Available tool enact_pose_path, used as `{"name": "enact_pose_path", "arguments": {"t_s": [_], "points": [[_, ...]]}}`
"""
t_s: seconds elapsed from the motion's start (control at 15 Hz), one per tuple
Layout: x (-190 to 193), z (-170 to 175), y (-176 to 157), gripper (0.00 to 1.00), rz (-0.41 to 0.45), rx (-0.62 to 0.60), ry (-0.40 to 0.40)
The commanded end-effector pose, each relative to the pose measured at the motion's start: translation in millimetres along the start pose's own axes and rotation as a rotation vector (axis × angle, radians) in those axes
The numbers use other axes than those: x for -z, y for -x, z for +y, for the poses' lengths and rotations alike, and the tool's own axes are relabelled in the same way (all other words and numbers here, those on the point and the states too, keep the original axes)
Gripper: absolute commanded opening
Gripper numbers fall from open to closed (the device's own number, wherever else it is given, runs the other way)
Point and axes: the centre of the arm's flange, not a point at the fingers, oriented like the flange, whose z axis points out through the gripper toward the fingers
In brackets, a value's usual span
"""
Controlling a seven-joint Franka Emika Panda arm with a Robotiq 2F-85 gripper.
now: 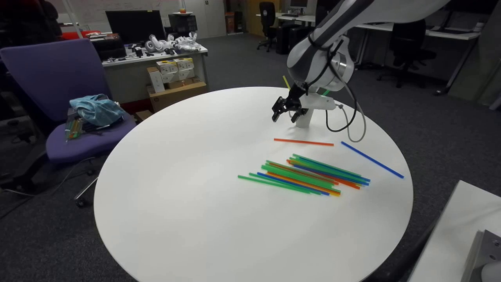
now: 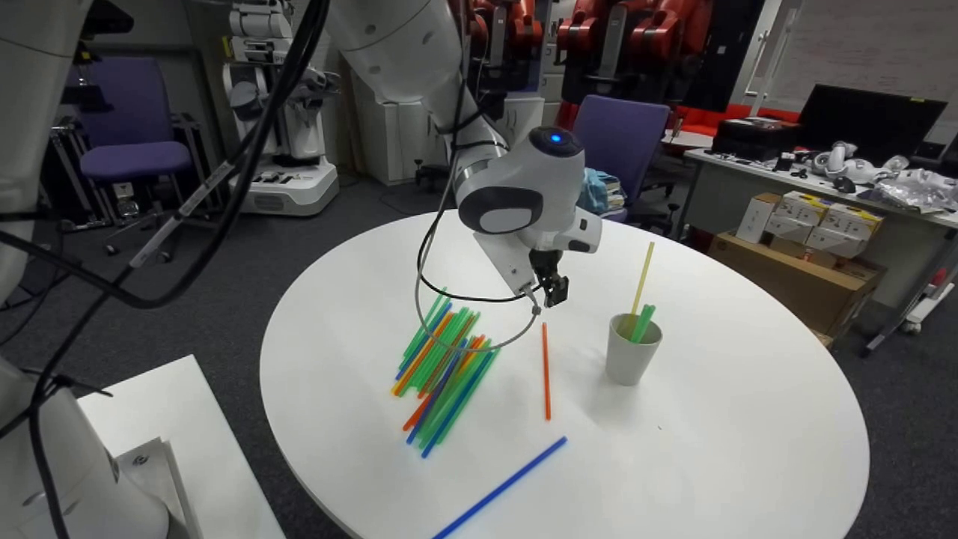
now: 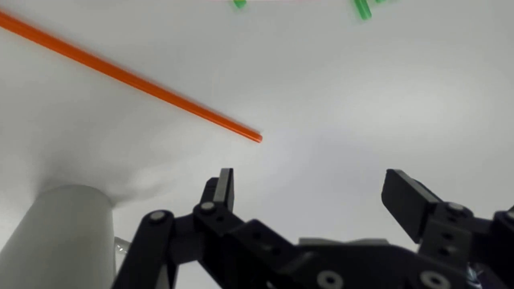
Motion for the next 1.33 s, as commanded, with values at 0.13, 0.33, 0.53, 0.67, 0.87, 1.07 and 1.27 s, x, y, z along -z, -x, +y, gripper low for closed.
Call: {"name": "enact_pose_path", "arguments": {"t_s": [0.13, 0.33, 0.53, 0.67, 0.87, 1.07, 1.27], "points": [[11.1, -5.3, -16.5, 1.00, 0.039, -0.048, -0.155], [26.1, -6.5, -47.3, 1.00, 0.014, 0.009, -0.281], [34.0, -12.9, -44.3, 1.00, 0.004, 0.028, -0.272], [50.4, 0.8, -63.8, 1.00, 0.004, 0.056, -0.317], [47.2, 7.3, -67.3, 1.00, 0.005, 0.058, -0.326], [45.0, -2.1, -67.8, 1.00, 0.009, 0.087, -0.306], [54.8, -17.2, -86.0, 1.00, 0.069, 0.197, -0.146]]}}
